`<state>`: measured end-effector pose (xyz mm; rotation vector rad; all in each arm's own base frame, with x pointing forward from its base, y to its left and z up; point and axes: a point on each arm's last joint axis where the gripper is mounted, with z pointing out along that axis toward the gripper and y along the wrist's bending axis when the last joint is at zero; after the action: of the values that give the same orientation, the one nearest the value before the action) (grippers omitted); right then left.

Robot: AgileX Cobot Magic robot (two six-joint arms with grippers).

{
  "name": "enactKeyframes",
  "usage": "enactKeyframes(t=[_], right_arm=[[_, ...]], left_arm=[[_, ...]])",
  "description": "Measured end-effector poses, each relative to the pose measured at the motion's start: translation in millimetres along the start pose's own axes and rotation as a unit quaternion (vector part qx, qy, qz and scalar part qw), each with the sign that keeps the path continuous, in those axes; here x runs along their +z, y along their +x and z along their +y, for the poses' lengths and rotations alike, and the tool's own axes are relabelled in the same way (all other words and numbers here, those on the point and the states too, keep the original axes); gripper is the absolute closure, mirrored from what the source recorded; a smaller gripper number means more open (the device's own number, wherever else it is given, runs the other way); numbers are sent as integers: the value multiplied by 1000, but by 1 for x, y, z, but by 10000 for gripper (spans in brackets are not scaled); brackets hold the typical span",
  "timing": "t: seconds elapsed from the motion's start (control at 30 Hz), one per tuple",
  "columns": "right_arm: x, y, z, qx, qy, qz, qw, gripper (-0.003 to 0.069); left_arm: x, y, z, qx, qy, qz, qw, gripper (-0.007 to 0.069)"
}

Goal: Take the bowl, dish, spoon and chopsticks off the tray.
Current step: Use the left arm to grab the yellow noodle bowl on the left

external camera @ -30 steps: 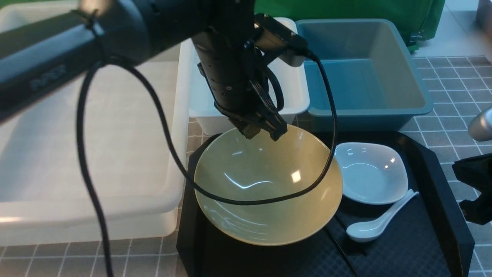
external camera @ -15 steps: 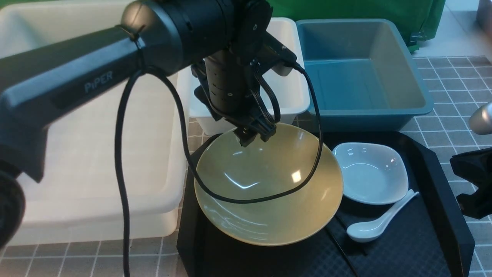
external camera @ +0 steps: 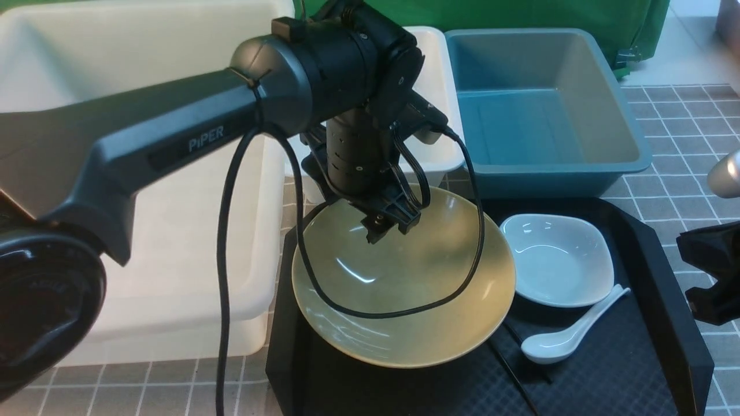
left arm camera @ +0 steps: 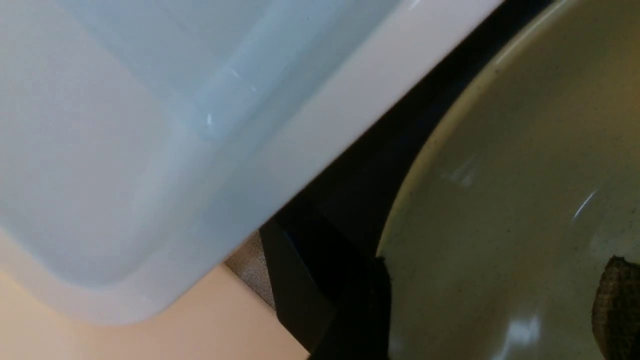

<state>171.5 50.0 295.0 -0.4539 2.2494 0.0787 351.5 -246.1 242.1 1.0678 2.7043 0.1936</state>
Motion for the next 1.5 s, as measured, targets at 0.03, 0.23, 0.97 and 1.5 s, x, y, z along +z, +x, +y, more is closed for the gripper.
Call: enactKeyframes(t=[0.03,0.23,0.97,1.5], right_arm=[[0,0,0,1,0,0,1000,623],[0,0,0,2,0,0,1000,623],[0,0,0,4,0,-1,1000,623],[0,0,0,10,0,-2,1000,620]], left_arm=[[0,0,0,-3,0,2,1000,115],[2,1,-1,-7,8,11,1000,115],[-17,-10,-3,-61,39,-20,997,115],[5,-2,18,-100,61,10,993,115]])
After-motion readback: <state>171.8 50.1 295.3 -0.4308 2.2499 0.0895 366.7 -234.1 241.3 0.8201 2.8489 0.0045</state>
